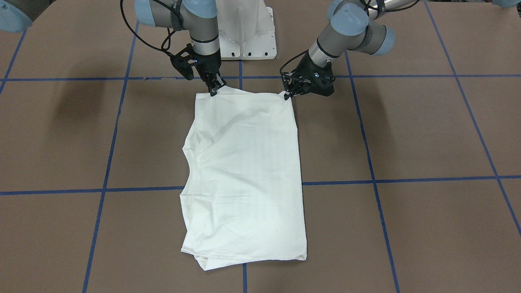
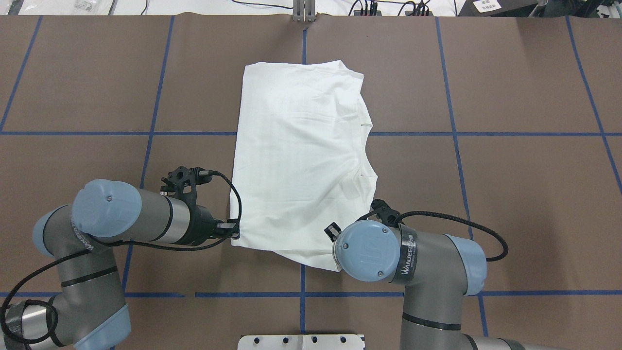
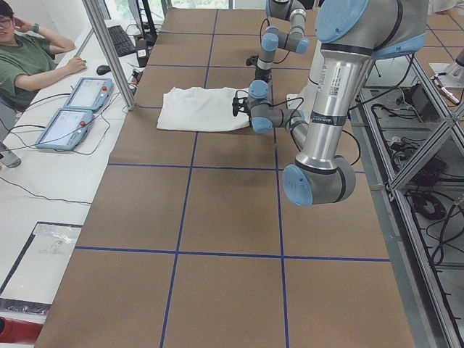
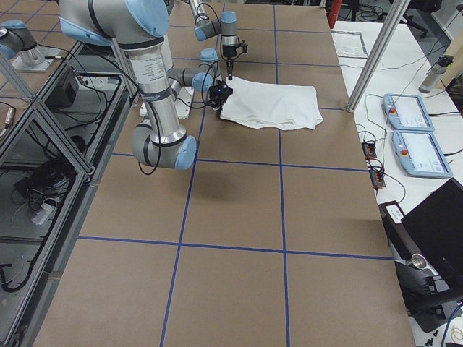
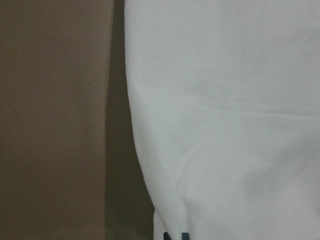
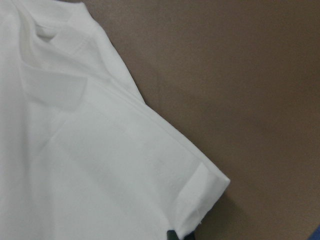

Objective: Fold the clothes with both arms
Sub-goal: 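Move the right gripper to the shirt corner nearest the robot and grasp, then lift both side edges and fold them toward each other over the shirt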

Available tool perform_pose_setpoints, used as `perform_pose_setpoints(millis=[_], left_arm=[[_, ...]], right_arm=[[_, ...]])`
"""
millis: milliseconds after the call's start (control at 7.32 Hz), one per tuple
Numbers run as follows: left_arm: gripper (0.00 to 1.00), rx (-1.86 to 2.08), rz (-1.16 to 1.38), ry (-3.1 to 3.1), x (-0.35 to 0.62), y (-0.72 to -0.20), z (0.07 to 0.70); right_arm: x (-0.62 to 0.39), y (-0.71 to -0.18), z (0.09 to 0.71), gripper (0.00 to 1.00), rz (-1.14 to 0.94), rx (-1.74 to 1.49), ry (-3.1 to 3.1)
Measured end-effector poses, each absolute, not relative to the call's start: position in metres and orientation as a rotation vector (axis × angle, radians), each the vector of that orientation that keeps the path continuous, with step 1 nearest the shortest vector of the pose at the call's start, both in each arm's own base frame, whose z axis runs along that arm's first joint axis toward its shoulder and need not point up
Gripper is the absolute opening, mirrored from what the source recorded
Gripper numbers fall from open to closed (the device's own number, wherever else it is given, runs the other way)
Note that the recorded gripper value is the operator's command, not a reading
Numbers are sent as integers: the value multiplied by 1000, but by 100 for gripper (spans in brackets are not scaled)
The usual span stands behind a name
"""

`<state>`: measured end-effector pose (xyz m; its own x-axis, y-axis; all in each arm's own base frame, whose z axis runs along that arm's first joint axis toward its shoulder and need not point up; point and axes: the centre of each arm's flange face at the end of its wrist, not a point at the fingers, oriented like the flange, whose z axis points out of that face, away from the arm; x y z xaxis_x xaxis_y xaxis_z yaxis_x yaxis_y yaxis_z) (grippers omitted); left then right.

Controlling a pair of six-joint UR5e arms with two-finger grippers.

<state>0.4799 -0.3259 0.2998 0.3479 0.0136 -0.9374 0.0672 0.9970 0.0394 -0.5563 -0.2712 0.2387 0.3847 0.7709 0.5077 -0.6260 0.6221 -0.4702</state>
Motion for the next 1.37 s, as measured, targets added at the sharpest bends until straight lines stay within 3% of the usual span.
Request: perform_pose_setpoints(millis=[547,820,1366], left_arm=[[0,-14,9,1232,395,-269,199],[0,-51,26,1219,374,-254,177],[0,42,-47,1152,393,-335,182]], right_arm=[[-454,-216,164,0,838,-243,-772],[-424,-217,152,0,803,-221,-780],[-431,-316,139,0,735,-41,-751]])
